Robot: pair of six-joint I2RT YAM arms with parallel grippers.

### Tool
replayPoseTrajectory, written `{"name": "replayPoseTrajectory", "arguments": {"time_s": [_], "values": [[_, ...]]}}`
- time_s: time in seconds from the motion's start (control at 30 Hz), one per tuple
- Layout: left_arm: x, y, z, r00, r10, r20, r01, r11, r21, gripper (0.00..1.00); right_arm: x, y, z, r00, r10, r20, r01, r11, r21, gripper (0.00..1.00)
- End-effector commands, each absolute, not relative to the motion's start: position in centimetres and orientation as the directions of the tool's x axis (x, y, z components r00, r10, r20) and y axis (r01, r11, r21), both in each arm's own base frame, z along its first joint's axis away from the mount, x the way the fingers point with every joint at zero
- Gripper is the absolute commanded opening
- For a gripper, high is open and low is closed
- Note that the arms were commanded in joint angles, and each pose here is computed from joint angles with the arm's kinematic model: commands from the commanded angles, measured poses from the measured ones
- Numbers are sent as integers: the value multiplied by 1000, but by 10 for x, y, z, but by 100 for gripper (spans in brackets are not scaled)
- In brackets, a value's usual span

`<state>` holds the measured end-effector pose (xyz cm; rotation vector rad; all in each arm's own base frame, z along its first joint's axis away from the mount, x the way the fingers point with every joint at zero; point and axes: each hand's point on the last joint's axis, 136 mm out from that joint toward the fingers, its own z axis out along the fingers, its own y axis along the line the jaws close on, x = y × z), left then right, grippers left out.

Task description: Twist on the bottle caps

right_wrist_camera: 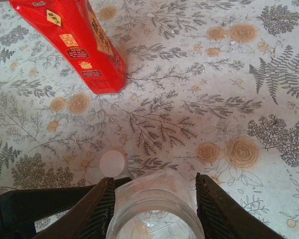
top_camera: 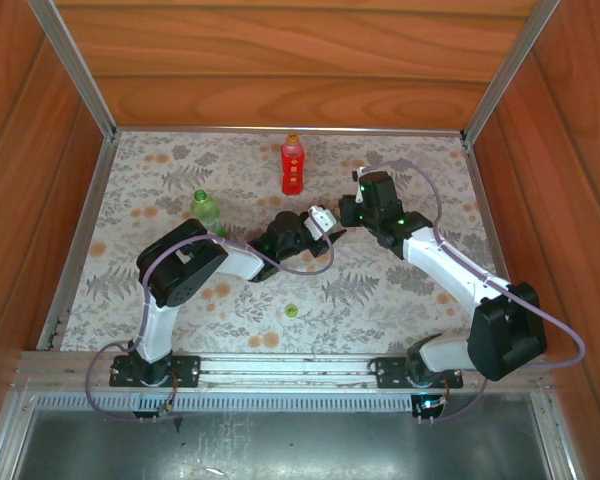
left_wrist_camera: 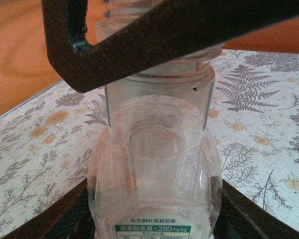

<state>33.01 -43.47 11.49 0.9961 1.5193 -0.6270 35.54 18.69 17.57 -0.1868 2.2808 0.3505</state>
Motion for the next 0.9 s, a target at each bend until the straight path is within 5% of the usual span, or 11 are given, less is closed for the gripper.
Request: {"name": "replayPoseTrajectory", "arguments": {"time_s": [0.0, 0.3, 0.87], "values": [[329, -441, 127, 35, 195, -980, 866, 483, 127, 51, 354, 199, 185, -664, 3, -748, -266, 933, 240, 39], [319, -419, 131, -29, 121, -992, 882, 471, 32, 51, 337, 201, 220, -560, -45, -827, -393, 894, 217, 75], [256, -326, 124, -132, 66, -989, 899, 429, -91, 51, 254, 263, 209, -375, -356, -856, -746, 664, 51, 83]]}}
